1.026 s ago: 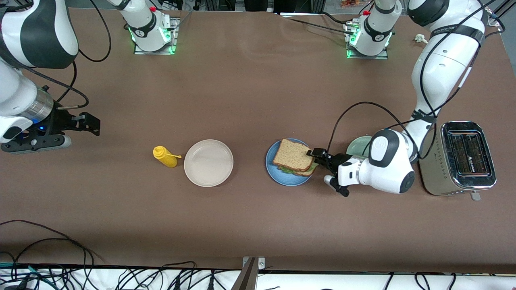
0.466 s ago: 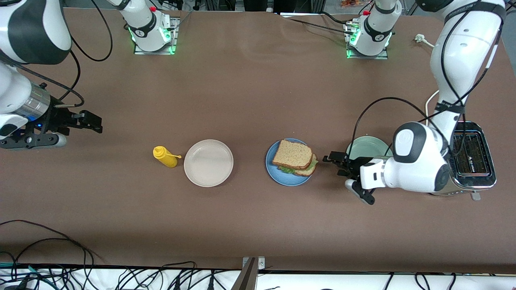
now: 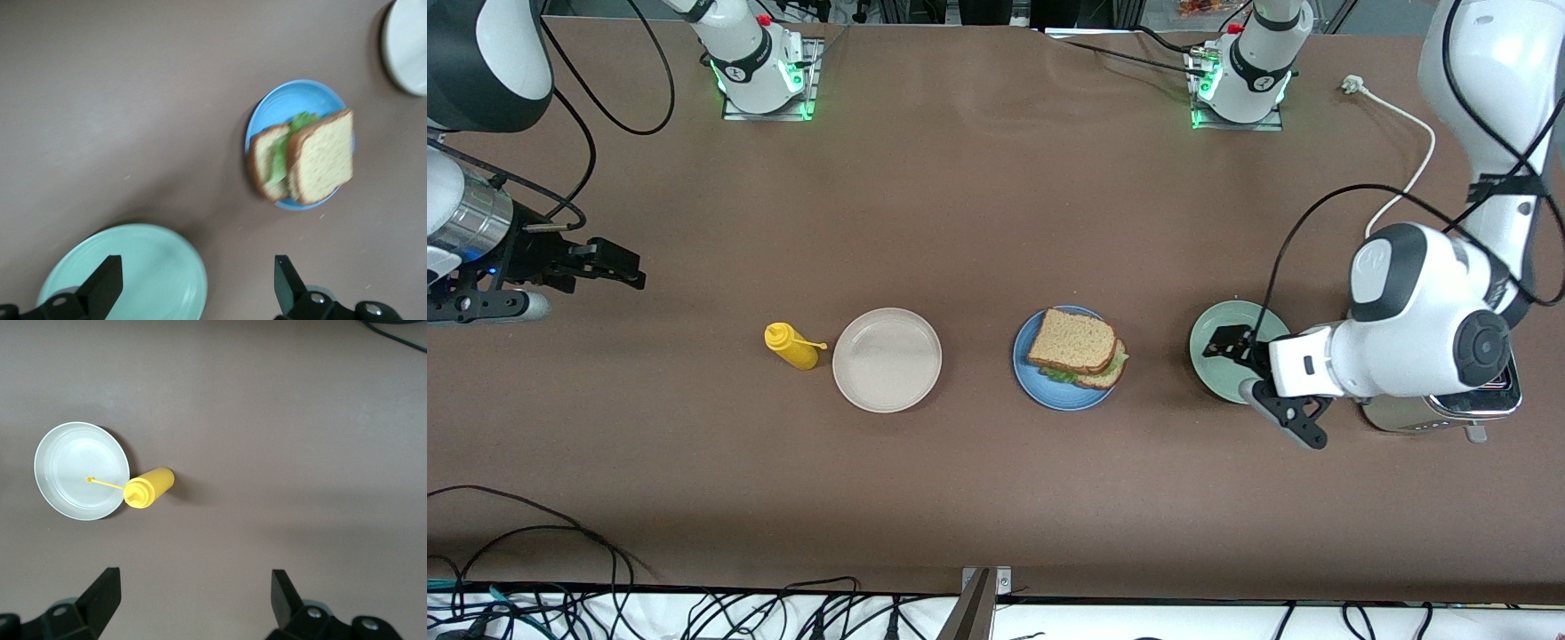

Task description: Make sandwich in blue plate with both arms

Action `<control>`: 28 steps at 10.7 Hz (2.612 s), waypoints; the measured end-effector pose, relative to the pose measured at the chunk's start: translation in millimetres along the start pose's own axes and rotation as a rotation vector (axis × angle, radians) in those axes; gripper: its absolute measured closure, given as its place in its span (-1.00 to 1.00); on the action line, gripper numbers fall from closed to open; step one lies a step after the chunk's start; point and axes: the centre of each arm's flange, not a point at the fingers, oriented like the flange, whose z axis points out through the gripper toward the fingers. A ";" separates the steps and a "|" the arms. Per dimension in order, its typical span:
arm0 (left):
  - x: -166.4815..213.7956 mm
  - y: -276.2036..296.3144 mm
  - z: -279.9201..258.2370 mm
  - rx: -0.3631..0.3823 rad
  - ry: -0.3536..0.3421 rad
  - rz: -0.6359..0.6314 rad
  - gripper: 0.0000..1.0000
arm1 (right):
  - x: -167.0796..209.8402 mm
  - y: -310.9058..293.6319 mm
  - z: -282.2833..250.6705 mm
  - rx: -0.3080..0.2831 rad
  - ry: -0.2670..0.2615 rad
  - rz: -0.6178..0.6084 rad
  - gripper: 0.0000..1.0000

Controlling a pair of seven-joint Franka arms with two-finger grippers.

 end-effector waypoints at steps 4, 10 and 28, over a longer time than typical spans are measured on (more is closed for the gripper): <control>-22.2 32.8 -68.6 0.153 -0.078 -0.041 -1.00 | 0.6 9.9 -8.1 -0.011 0.015 0.015 -1.00; -74.7 108.8 -168.9 0.285 -0.028 -0.165 -1.00 | -0.9 17.2 -9.4 -0.043 0.005 0.019 -1.00; -134.8 105.3 -193.4 0.299 -0.001 -0.393 -1.00 | -1.8 20.9 -14.3 -0.057 0.011 0.022 -1.00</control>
